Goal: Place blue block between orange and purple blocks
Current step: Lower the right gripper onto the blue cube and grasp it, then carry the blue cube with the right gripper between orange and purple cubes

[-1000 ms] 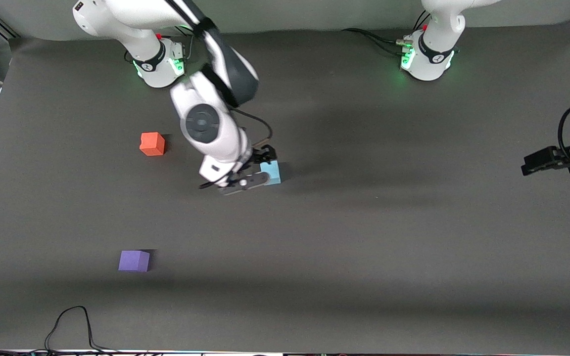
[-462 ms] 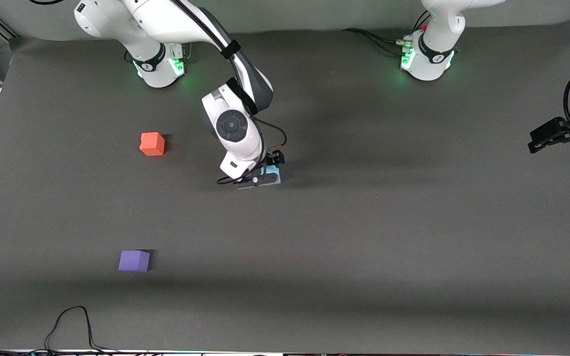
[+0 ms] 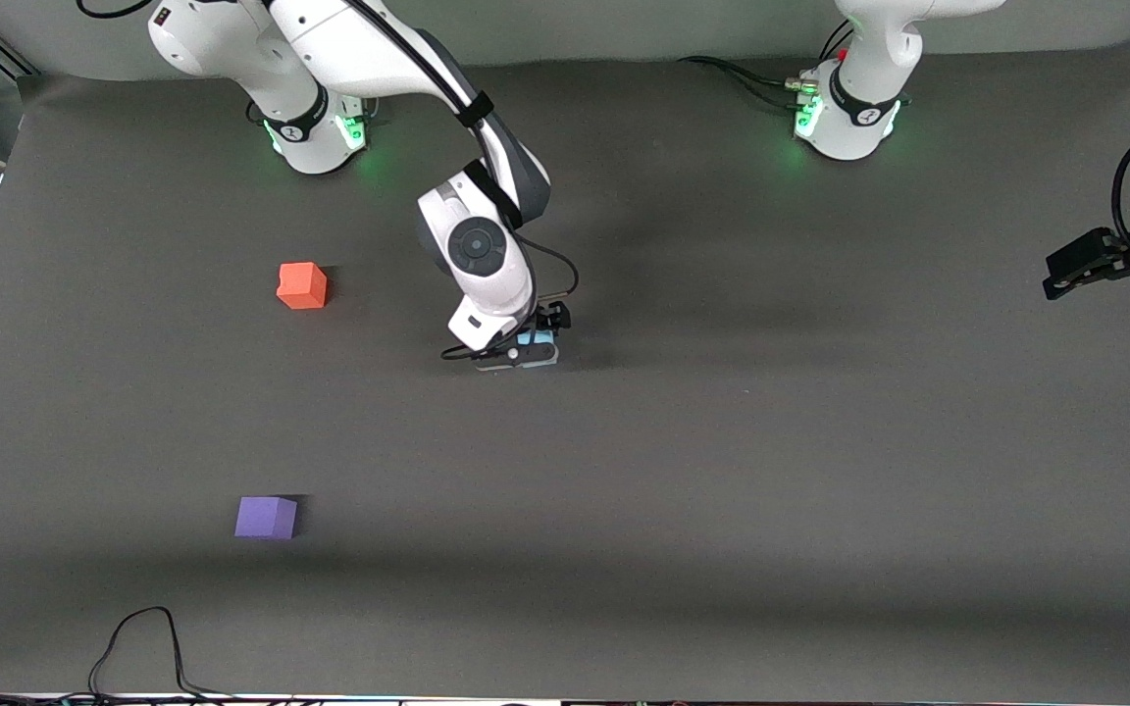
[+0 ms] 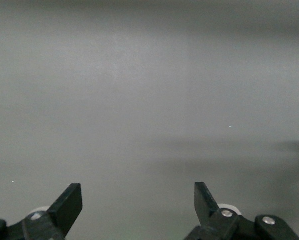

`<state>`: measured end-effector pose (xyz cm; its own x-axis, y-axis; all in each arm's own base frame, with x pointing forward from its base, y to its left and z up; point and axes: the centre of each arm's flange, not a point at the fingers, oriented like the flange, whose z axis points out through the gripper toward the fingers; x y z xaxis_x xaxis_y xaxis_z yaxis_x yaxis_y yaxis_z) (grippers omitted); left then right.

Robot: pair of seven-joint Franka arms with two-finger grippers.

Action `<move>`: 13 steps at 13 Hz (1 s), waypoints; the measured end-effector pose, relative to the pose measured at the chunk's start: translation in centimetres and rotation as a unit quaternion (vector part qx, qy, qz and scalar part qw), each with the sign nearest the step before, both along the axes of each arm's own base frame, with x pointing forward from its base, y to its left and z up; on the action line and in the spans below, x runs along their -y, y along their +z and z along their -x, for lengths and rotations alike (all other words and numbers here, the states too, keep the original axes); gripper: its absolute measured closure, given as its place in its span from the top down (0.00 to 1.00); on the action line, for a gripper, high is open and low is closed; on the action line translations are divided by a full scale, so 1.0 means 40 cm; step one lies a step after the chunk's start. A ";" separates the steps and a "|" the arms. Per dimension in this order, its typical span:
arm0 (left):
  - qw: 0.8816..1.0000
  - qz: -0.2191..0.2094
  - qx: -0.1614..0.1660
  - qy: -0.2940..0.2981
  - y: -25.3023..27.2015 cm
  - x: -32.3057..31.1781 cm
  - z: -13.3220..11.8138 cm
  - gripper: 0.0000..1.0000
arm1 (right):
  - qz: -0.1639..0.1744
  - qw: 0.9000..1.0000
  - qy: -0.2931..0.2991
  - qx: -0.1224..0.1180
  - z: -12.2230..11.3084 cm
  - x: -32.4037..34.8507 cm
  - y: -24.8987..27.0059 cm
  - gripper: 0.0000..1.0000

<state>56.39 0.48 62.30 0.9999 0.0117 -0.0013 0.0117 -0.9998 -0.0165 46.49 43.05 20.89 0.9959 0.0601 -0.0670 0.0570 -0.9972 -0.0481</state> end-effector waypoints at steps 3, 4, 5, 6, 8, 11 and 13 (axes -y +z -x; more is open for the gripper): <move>1.000 0.000 -0.001 -0.023 -0.001 0.000 0.000 1.00 | 0.003 1.000 0.003 0.001 0.013 -0.011 -0.028 1.00; 1.000 0.000 -0.001 -0.029 -0.001 0.000 0.000 1.00 | 0.003 1.000 0.004 0.002 0.016 -0.014 -0.035 0.91; 0.999 0.000 -0.001 -0.032 -0.001 0.000 0.000 1.00 | 0.004 1.000 0.004 0.002 0.017 -0.015 -0.040 0.78; 0.999 0.000 -0.002 -0.034 -0.002 -0.001 0.000 1.00 | 0.004 1.000 0.003 0.002 0.017 -0.014 -0.043 0.68; 0.999 0.000 -0.002 -0.034 -0.003 -0.001 0.000 1.00 | 0.003 1.000 0.001 0.004 0.013 -0.015 -0.039 0.56; 0.999 0.000 -0.003 -0.036 -0.005 0.006 0.000 1.00 | 0.001 1.000 -0.010 0.008 -0.017 0.007 0.000 0.54; 0.999 0.000 -0.003 -0.038 -0.005 0.010 0.000 1.00 | 0.007 0.999 -0.033 0.004 -0.081 0.077 0.094 0.54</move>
